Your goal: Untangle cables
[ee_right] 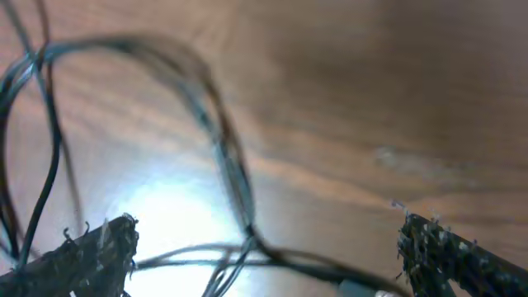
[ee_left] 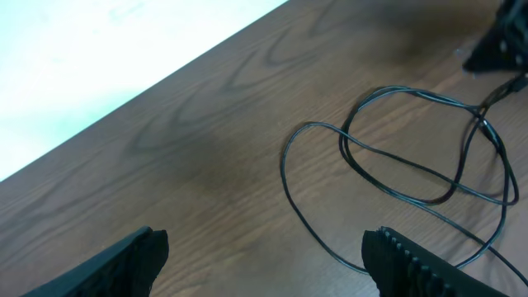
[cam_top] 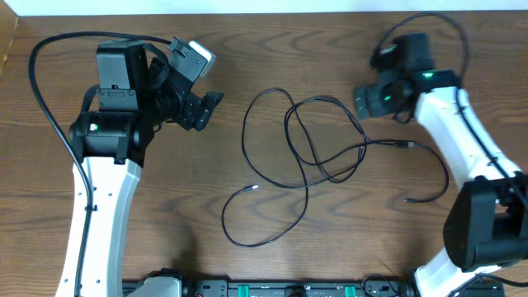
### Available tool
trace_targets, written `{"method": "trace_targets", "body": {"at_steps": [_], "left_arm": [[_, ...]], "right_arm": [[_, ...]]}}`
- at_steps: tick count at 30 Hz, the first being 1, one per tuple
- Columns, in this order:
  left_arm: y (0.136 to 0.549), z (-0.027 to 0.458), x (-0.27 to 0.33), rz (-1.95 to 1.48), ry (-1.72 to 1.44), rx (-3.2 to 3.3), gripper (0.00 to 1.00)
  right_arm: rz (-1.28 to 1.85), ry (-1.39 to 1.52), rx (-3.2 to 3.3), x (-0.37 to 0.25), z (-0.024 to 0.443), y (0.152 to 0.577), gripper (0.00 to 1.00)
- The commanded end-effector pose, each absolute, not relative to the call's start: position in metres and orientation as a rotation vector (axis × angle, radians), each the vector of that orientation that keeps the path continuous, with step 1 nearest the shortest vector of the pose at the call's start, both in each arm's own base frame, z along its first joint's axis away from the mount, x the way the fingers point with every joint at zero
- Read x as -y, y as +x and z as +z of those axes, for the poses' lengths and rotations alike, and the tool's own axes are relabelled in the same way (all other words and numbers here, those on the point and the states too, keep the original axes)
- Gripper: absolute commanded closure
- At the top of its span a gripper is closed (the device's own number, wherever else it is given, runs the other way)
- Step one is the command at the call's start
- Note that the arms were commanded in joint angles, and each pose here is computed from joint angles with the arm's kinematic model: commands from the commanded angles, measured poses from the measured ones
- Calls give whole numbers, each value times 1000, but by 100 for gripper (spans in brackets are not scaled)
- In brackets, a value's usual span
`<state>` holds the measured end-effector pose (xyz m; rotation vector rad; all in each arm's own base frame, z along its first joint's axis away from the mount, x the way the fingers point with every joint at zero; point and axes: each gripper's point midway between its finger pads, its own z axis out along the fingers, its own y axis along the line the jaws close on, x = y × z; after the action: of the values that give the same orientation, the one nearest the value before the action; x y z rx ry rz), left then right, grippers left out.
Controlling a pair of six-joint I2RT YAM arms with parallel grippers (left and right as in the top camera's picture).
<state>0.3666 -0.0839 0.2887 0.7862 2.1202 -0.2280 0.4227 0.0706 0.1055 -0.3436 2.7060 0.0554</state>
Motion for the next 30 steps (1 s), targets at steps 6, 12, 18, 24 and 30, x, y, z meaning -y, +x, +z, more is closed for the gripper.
{"method": "trace_targets", "body": {"at_steps": [6, 12, 18, 24, 30], "left_arm": [[378, 242, 85, -271, 809, -2266, 31], [378, 203, 120, -419, 910, -2331, 33], [375, 168, 152, -485, 1018, -2385, 33], [375, 162, 159, -427, 1074, -2381, 33], [384, 163, 149, -327, 1056, -2380, 33]], "right_arm": [[-76, -463, -2834, -81, 90, 386, 7], [-20, -473, -2884, -92, 86, 372, 3], [186, -602, -2872, -144, 87, 355, 3], [48, -816, -2868, -178, 83, 324, 9], [-115, -881, -2868, -185, 67, 302, 9]]}}
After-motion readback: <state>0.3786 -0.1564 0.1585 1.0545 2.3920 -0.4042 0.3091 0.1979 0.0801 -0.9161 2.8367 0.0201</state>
